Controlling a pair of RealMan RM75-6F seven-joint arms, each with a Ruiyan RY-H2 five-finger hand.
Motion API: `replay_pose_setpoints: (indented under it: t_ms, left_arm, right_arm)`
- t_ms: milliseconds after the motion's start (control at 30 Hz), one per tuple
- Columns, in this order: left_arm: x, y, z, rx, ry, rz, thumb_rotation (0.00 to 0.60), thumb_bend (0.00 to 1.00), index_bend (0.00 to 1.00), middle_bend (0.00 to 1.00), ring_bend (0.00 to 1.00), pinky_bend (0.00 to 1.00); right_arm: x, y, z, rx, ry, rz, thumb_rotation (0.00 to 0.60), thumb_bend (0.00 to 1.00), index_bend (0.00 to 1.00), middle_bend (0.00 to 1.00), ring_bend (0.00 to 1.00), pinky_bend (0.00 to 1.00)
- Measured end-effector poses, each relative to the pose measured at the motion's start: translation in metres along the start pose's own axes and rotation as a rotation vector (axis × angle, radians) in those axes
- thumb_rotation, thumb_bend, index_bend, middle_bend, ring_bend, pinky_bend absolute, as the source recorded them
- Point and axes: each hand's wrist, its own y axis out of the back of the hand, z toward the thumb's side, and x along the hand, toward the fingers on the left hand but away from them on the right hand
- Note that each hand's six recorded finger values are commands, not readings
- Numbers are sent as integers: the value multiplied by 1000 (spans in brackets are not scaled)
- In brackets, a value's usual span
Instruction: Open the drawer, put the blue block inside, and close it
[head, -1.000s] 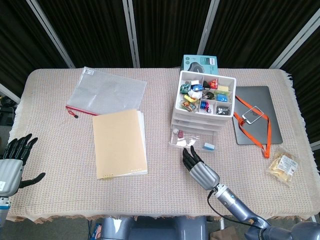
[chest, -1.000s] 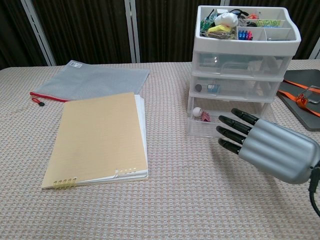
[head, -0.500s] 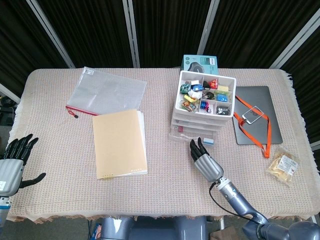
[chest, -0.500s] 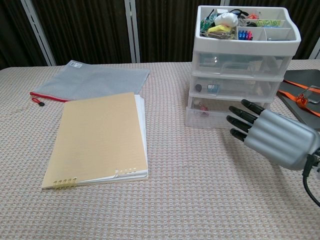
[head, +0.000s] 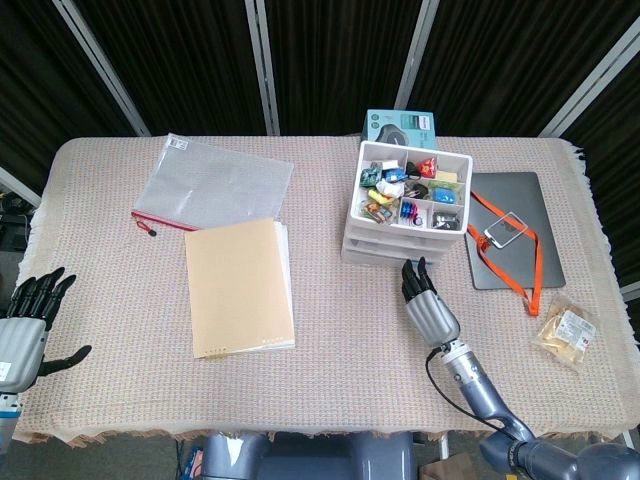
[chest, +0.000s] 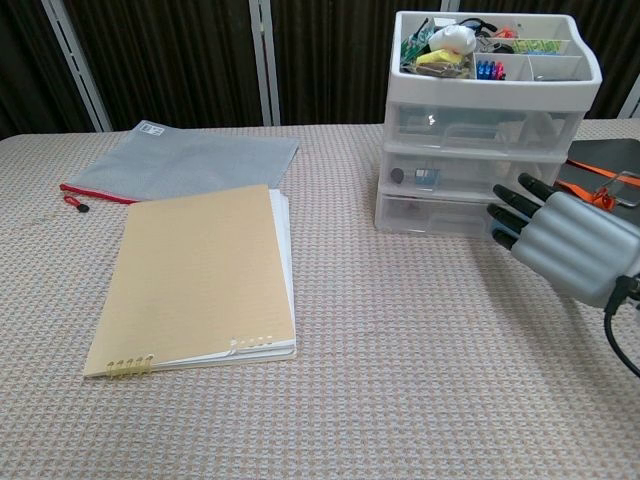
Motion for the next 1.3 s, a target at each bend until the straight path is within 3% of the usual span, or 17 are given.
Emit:
replay_pose_setpoints:
  t_ms: [267,467,633,833,1067,1300]
  left_arm:
    - [-1,0,0,2,-1,3,600,185,58,0,0,0]
    - [-2,-1,0,7,-3,1,600,186,62,0,0,0]
    - [-3,-1,1,11,-6,6,600,184,69,0,0,0]
    - [-3,-2,1,22,-3,10,600,187,69,0,0,0]
    - [-3,-2,0,56,1,15,600,185,64,0,0,0]
    - [-3,-2,-5,135,7,18,600,185,49,0,0,0]
  right_arm:
    - [4,-1,-8,-16,-25,18,600,269,240,96,20,112]
    - [22,9,-20,-66,-17,-21,600,270,240,96,23,112]
    - [43,20,-48,-138,-35,-69,600,268,239,95,24,112]
    - [71,21,-102,-255,-113,-99,600,226,216,95,17,112]
    - [101,12,-133,-530,-210,-46,600,130,132,44,0,98]
    - [141,0,-156,-930,-276,12,600,38,26,0,0,34]
